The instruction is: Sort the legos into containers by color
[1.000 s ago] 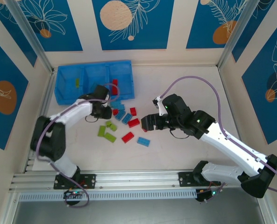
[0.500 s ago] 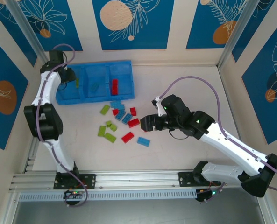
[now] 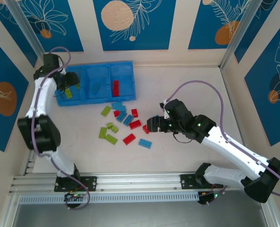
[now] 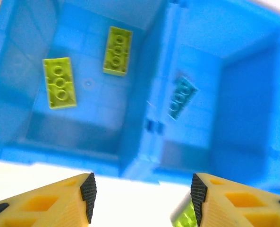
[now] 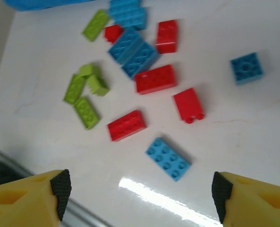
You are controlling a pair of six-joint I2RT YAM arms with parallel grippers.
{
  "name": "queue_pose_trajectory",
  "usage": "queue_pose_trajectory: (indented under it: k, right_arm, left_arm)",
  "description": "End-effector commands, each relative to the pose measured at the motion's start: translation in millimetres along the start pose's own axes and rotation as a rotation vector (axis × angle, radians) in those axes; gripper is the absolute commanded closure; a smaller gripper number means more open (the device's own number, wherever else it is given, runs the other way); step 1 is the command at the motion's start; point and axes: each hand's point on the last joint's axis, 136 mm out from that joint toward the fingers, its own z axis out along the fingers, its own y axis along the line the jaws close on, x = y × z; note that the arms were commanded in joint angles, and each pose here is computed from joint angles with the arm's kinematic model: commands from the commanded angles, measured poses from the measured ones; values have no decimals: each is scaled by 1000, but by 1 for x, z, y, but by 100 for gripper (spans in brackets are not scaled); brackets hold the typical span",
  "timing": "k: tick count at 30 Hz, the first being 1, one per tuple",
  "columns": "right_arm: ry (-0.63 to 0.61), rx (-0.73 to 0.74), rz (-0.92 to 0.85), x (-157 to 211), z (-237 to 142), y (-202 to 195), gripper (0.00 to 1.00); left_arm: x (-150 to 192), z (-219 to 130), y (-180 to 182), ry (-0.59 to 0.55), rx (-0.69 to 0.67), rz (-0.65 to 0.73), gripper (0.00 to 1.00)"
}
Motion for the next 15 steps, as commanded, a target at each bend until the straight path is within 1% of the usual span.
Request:
queue_pose_trajectory:
  k: [1,2,4,5,7,9,12,15]
  right_arm:
    - [-41,97,73,-13,17,-32,18]
    - [-34,107,74,-15,24,-40,18]
    - [-7,132,89,-21,40,-59,18]
    - [14,141,99,-22,47,-68,18]
    - [60,122,95,-27,63,-77,17]
    - [109,122,88,-30,82,-85,18]
    - [168,119,55,-34,109,-88,19]
    - [227,130,27,-35,137,-92,21]
  left_arm:
    - [31,-66,-78,-60,223,149,44]
    - [48,-79,-95,-52,258,215,44]
    - [90,-108,-126,-19,352,389,44]
    - [107,-120,-137,-6,397,465,44]
    - [145,-144,-155,29,499,621,44]
    - [175,-158,-163,56,581,755,43]
    - [208,-157,-155,55,623,902,40]
    - [221,-146,-148,15,638,922,36]
